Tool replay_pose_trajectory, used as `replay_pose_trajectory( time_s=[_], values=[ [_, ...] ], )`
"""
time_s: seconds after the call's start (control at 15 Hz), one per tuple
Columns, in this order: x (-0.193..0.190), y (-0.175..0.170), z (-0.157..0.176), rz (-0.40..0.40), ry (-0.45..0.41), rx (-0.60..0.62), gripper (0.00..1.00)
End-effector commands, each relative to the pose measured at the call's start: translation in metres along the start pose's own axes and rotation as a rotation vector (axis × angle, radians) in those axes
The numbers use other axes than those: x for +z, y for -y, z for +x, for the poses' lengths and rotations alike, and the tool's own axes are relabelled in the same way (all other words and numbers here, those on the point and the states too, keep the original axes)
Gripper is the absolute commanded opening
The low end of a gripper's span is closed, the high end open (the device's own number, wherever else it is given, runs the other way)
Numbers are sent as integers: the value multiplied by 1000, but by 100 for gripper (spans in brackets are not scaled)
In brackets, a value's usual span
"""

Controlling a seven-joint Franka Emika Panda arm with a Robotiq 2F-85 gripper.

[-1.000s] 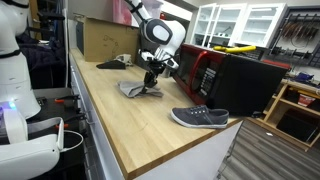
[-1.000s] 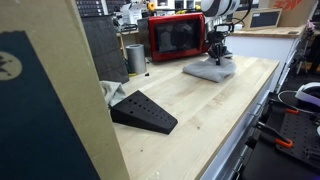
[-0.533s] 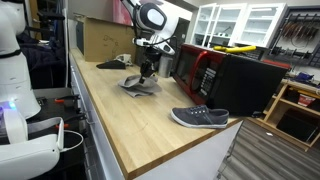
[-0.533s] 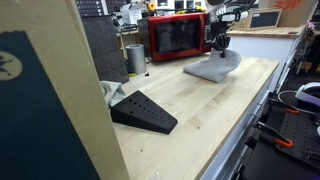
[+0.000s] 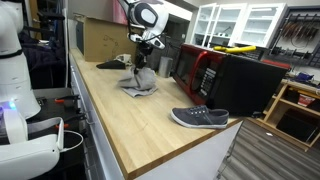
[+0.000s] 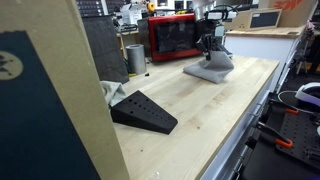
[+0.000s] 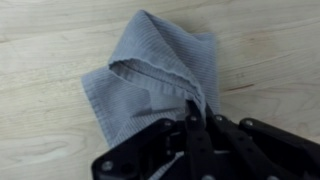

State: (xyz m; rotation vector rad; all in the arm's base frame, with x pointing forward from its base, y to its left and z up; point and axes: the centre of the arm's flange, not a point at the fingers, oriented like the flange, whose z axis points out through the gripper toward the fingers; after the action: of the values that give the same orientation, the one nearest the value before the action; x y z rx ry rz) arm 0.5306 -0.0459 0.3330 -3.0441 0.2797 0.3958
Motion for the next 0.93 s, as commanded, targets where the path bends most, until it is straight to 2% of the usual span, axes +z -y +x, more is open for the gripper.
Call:
replay_pose_trajectory(
  time_s=[0.0, 0.4, 0.6, 0.8, 0.87],
  values=[
    [-18, 39, -10, 91, 5, 1, 1],
    [-20, 96, -27, 215, 72, -55, 1],
    [-17, 119, -37, 270, 144, -82, 1],
    [-15, 137, -49, 350, 285, -122, 1],
    [-15, 140, -56, 368, 327, -135, 30]
  ],
)
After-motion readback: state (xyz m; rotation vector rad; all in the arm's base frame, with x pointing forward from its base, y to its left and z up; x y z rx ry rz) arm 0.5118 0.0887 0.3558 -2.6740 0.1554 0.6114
